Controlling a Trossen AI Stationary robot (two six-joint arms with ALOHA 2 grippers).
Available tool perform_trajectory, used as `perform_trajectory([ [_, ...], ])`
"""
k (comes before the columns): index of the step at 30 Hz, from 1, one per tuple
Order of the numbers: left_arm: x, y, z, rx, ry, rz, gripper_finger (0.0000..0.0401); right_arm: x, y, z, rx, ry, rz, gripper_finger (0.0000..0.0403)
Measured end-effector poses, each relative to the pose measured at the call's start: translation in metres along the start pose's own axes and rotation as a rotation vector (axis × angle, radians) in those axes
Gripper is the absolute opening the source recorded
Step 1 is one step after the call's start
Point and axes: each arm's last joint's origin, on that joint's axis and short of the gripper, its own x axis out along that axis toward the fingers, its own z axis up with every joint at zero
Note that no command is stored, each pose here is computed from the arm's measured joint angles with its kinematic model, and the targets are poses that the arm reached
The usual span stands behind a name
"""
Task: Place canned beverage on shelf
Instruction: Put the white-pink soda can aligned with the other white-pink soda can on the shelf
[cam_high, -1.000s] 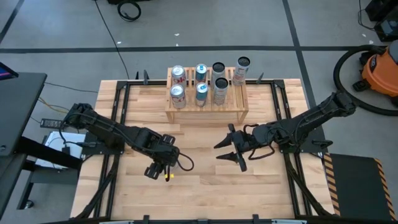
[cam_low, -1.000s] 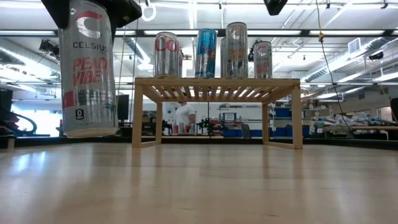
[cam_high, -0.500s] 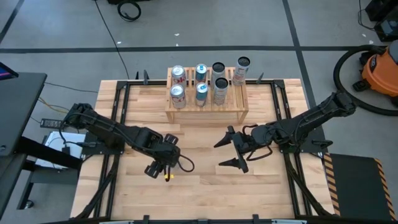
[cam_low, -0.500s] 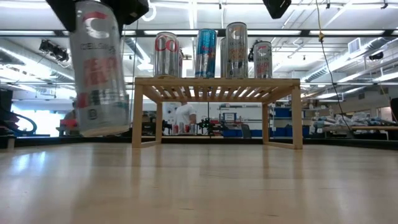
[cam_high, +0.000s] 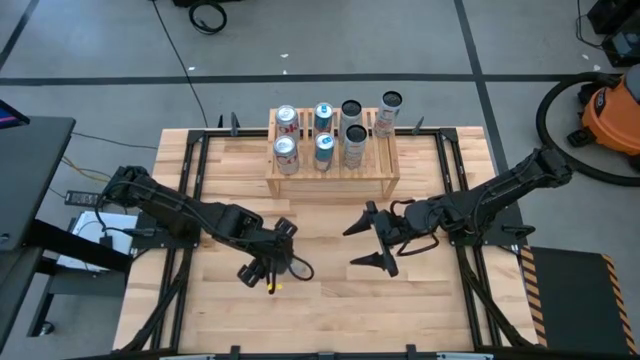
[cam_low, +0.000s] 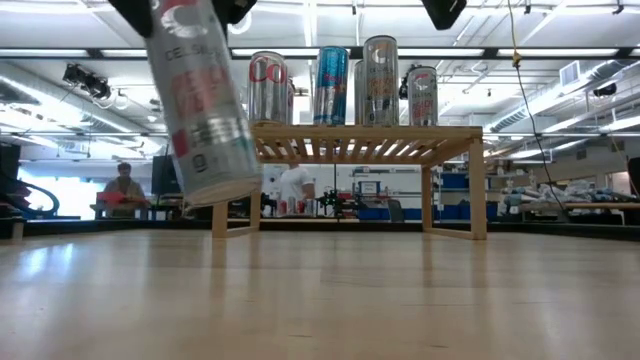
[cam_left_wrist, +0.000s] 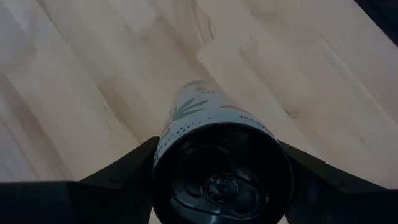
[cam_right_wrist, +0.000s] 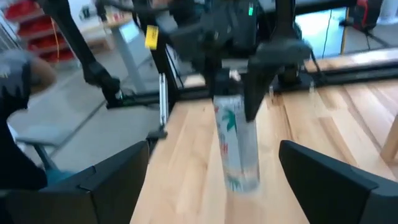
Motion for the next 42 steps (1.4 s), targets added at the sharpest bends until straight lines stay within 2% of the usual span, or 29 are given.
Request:
perform_trajectory([
  [7, 0.0, 0.007, 0.005, 0.111, -0.029, 0.11, 0.0267, -0.001, 0.003, 0.015, 0.075, -0.158, 0.032, 0.0369],
  [13, 0.0, 0.022, 0.003, 0.101, -0.052, 0.144, 0.0267, -0.006, 0.007, 0.033, 0.098, -0.344, 0.101, 0.0369],
  [16, 0.0, 0.031, 0.0, 0.104, -0.046, 0.162, 0.0267, -0.008, 0.007, 0.038, 0.094, -0.376, 0.154, 0.0369],
  [19, -0.001, 0.038, -0.004, 0.098, -0.033, 0.172, 0.0267, -0.008, 0.003, 0.04, 0.083, -0.391, 0.145, 0.0369],
  [25, -0.002, 0.043, -0.006, 0.144, -0.024, 0.178, 0.0267, -0.003, -0.021, 0.032, 0.077, -0.29, -0.027, 0.0369],
  [29, -0.012, 0.046, 0.002, 0.181, -0.057, 0.195, 0.0267, -0.001, -0.039, 0.023, 0.039, -0.151, -0.063, 0.0369],
  [33, -0.026, 0.048, 0.009, 0.226, -0.088, 0.198, 0.0267, 0.003, -0.049, 0.017, 0.01, -0.083, -0.063, 0.0369],
  [38, -0.036, 0.052, 0.013, 0.272, -0.117, 0.194, 0.0267, 0.016, -0.057, 0.006, 0.016, -0.01, 0.043, 0.0368],
  [42, -0.037, 0.054, 0.015, 0.306, -0.134, 0.217, 0.0267, 0.031, -0.066, -0.006, 0.031, 0.032, 0.024, 0.0368],
])
